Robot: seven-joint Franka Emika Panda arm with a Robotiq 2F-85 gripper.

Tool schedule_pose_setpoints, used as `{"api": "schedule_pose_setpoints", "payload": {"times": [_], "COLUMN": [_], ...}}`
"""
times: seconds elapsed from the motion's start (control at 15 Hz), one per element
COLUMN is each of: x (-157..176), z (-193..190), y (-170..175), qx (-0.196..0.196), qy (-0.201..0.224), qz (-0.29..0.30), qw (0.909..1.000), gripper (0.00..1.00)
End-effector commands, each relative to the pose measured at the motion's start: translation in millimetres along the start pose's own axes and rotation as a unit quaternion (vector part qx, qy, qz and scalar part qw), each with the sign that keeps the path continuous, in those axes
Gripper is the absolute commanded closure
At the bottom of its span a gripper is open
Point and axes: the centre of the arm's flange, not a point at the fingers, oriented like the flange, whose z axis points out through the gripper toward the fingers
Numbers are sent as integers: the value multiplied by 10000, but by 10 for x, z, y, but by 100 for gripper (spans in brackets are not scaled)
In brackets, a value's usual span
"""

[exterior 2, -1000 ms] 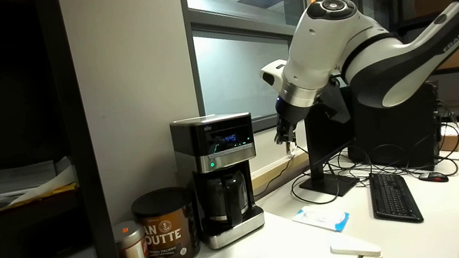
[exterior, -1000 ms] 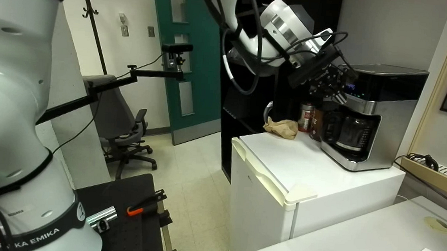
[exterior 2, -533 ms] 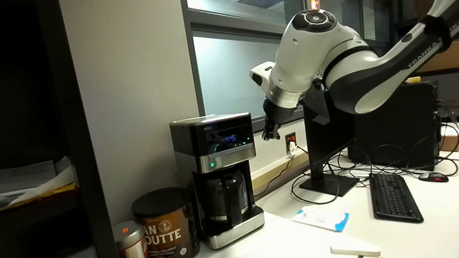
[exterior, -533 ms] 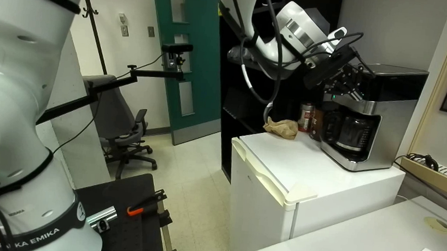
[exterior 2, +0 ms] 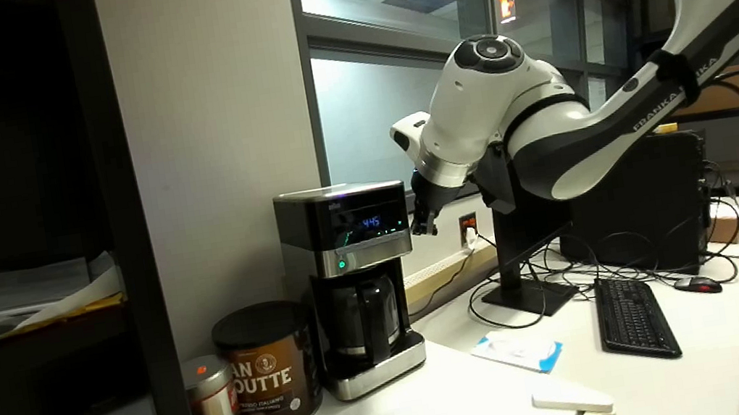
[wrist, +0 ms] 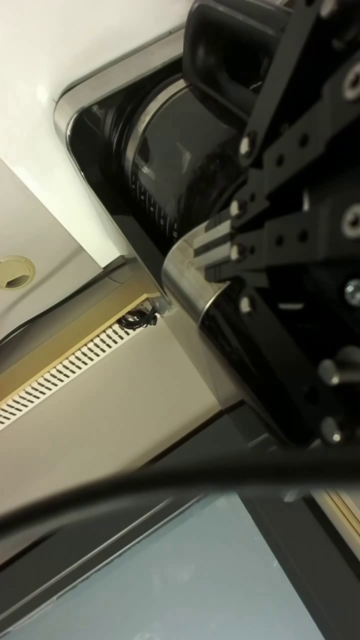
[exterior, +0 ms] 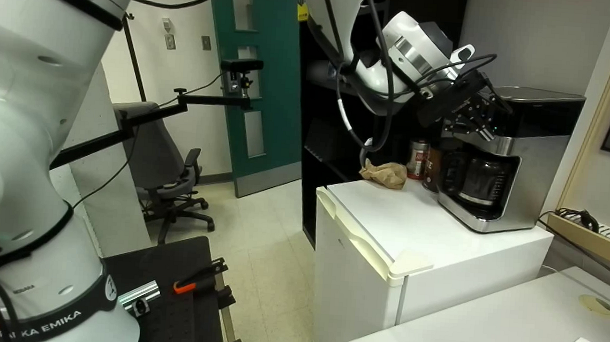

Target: Press a button on the coffee maker

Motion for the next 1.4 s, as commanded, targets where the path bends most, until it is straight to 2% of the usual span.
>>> {"api": "schedule_pose_setpoints", "payload": {"times": [0.0,1.0,1.13,1.33], "x": [145,215,199,19], "z": [114,217,171,-214], "y": [-9,22,17,-64], "qx": [8,126,136,205], "qy": [152,135,154,408], "qz": [35,284,286,157], "qw": [9999,9994,9994,9988], "gripper": [100,100,100,100]}}
